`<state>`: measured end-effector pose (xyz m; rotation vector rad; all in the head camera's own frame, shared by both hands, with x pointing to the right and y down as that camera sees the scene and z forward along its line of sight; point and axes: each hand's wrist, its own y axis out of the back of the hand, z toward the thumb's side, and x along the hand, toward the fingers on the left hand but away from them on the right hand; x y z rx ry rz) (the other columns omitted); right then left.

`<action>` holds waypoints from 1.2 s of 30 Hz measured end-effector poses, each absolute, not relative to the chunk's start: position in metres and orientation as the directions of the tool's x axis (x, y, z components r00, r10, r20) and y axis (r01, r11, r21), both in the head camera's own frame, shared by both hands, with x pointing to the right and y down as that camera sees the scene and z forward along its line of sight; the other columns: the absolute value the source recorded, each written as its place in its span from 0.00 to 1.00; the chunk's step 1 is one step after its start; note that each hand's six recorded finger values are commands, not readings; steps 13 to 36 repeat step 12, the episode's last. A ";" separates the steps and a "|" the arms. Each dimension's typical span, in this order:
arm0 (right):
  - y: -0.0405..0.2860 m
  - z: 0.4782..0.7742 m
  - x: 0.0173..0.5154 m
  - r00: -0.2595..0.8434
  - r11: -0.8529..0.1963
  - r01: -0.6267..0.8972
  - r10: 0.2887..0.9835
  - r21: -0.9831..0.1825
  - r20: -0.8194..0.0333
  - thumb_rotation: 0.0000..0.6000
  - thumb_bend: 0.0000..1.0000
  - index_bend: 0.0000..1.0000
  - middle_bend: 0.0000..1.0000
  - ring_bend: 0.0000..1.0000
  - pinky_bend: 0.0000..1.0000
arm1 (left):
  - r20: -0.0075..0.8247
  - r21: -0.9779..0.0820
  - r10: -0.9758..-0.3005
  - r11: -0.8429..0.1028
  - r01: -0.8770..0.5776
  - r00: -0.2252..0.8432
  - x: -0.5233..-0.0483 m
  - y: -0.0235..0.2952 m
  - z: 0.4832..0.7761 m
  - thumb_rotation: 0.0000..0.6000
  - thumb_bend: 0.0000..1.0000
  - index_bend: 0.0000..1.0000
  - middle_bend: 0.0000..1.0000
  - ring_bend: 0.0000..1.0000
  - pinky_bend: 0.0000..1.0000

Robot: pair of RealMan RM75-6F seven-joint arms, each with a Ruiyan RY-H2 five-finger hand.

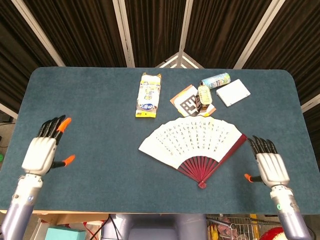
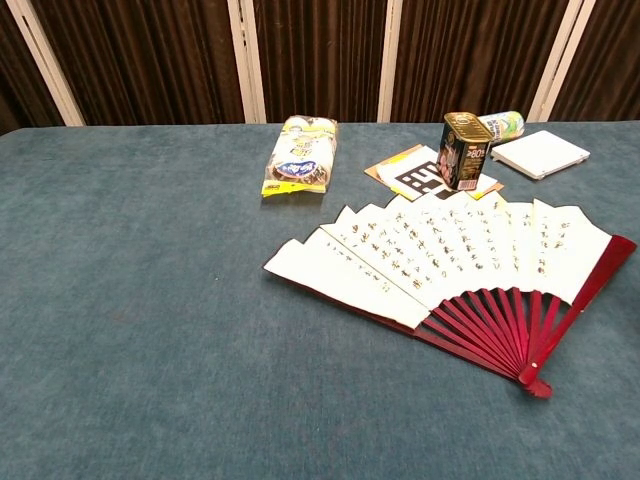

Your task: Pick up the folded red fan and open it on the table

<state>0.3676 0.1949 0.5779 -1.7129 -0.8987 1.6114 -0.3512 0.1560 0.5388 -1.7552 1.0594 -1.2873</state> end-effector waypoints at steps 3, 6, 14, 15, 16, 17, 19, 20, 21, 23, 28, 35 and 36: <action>0.207 0.570 0.374 0.013 -0.557 0.075 0.830 -0.827 -0.558 1.00 0.10 0.00 0.00 0.00 0.00 | 0.387 -0.890 -0.904 -0.418 -0.183 0.180 -0.365 0.180 0.531 1.00 0.02 0.00 0.00 0.00 0.00; 0.220 0.560 0.381 -0.008 -0.528 0.087 0.847 -0.845 -0.531 1.00 0.10 0.00 0.00 0.00 0.00 | 0.412 -0.885 -0.896 -0.437 -0.163 0.165 -0.386 0.210 0.527 1.00 0.02 0.00 0.00 0.00 0.00; 0.244 0.539 0.402 -0.031 -0.454 0.061 0.889 -0.889 -0.456 1.00 0.10 0.00 0.00 0.00 0.00 | 0.397 -0.908 -0.908 -0.410 -0.083 0.138 -0.429 0.238 0.525 1.00 0.02 0.00 0.00 0.00 0.00; 0.244 0.539 0.402 -0.031 -0.454 0.061 0.889 -0.889 -0.456 1.00 0.10 0.00 0.00 0.00 0.00 | 0.397 -0.908 -0.908 -0.410 -0.083 0.138 -0.429 0.238 0.525 1.00 0.02 0.00 0.00 0.00 0.00; 0.244 0.539 0.402 -0.031 -0.454 0.061 0.889 -0.889 -0.456 1.00 0.10 0.00 0.00 0.00 0.00 | 0.397 -0.908 -0.908 -0.410 -0.083 0.138 -0.429 0.238 0.525 1.00 0.02 0.00 0.00 0.00 0.00; 0.244 0.539 0.402 -0.031 -0.454 0.061 0.889 -0.889 -0.456 1.00 0.10 0.00 0.00 0.00 0.00 | 0.397 -0.908 -0.908 -0.410 -0.083 0.138 -0.429 0.238 0.525 1.00 0.02 0.00 0.00 0.00 0.00; 0.244 0.539 0.402 -0.031 -0.454 0.061 0.889 -0.889 -0.456 1.00 0.10 0.00 0.00 0.00 0.00 | 0.397 -0.908 -0.908 -0.410 -0.083 0.138 -0.429 0.238 0.525 1.00 0.02 0.00 0.00 0.00 0.00; 0.244 0.539 0.402 -0.031 -0.454 0.061 0.889 -0.889 -0.456 1.00 0.10 0.00 0.00 0.00 0.00 | 0.397 -0.908 -0.908 -0.410 -0.083 0.138 -0.429 0.238 0.525 1.00 0.02 0.00 0.00 0.00 0.00; 0.244 0.539 0.402 -0.031 -0.454 0.061 0.889 -0.889 -0.456 1.00 0.10 0.00 0.00 0.00 0.00 | 0.397 -0.908 -0.908 -0.410 -0.083 0.138 -0.429 0.238 0.525 1.00 0.02 0.00 0.00 0.00 0.00; 0.244 0.539 0.402 -0.031 -0.454 0.061 0.889 -0.889 -0.456 1.00 0.10 0.00 0.00 0.00 0.00 | 0.397 -0.908 -0.908 -0.410 -0.083 0.138 -0.429 0.238 0.525 1.00 0.02 0.00 0.00 0.00 0.00; 0.244 0.539 0.402 -0.031 -0.454 0.061 0.889 -0.889 -0.456 1.00 0.10 0.00 0.00 0.00 0.00 | 0.397 -0.908 -0.908 -0.410 -0.083 0.138 -0.429 0.238 0.525 1.00 0.02 0.00 0.00 0.00 0.00; 0.244 0.539 0.402 -0.031 -0.454 0.061 0.889 -0.889 -0.456 1.00 0.10 0.00 0.00 0.00 0.00 | 0.397 -0.908 -0.908 -0.410 -0.083 0.138 -0.429 0.238 0.525 1.00 0.02 0.00 0.00 0.00 0.00; 0.244 0.539 0.402 -0.031 -0.454 0.061 0.889 -0.889 -0.456 1.00 0.10 0.00 0.00 0.00 0.00 | 0.397 -0.908 -0.908 -0.410 -0.083 0.138 -0.429 0.238 0.525 1.00 0.02 0.00 0.00 0.00 0.00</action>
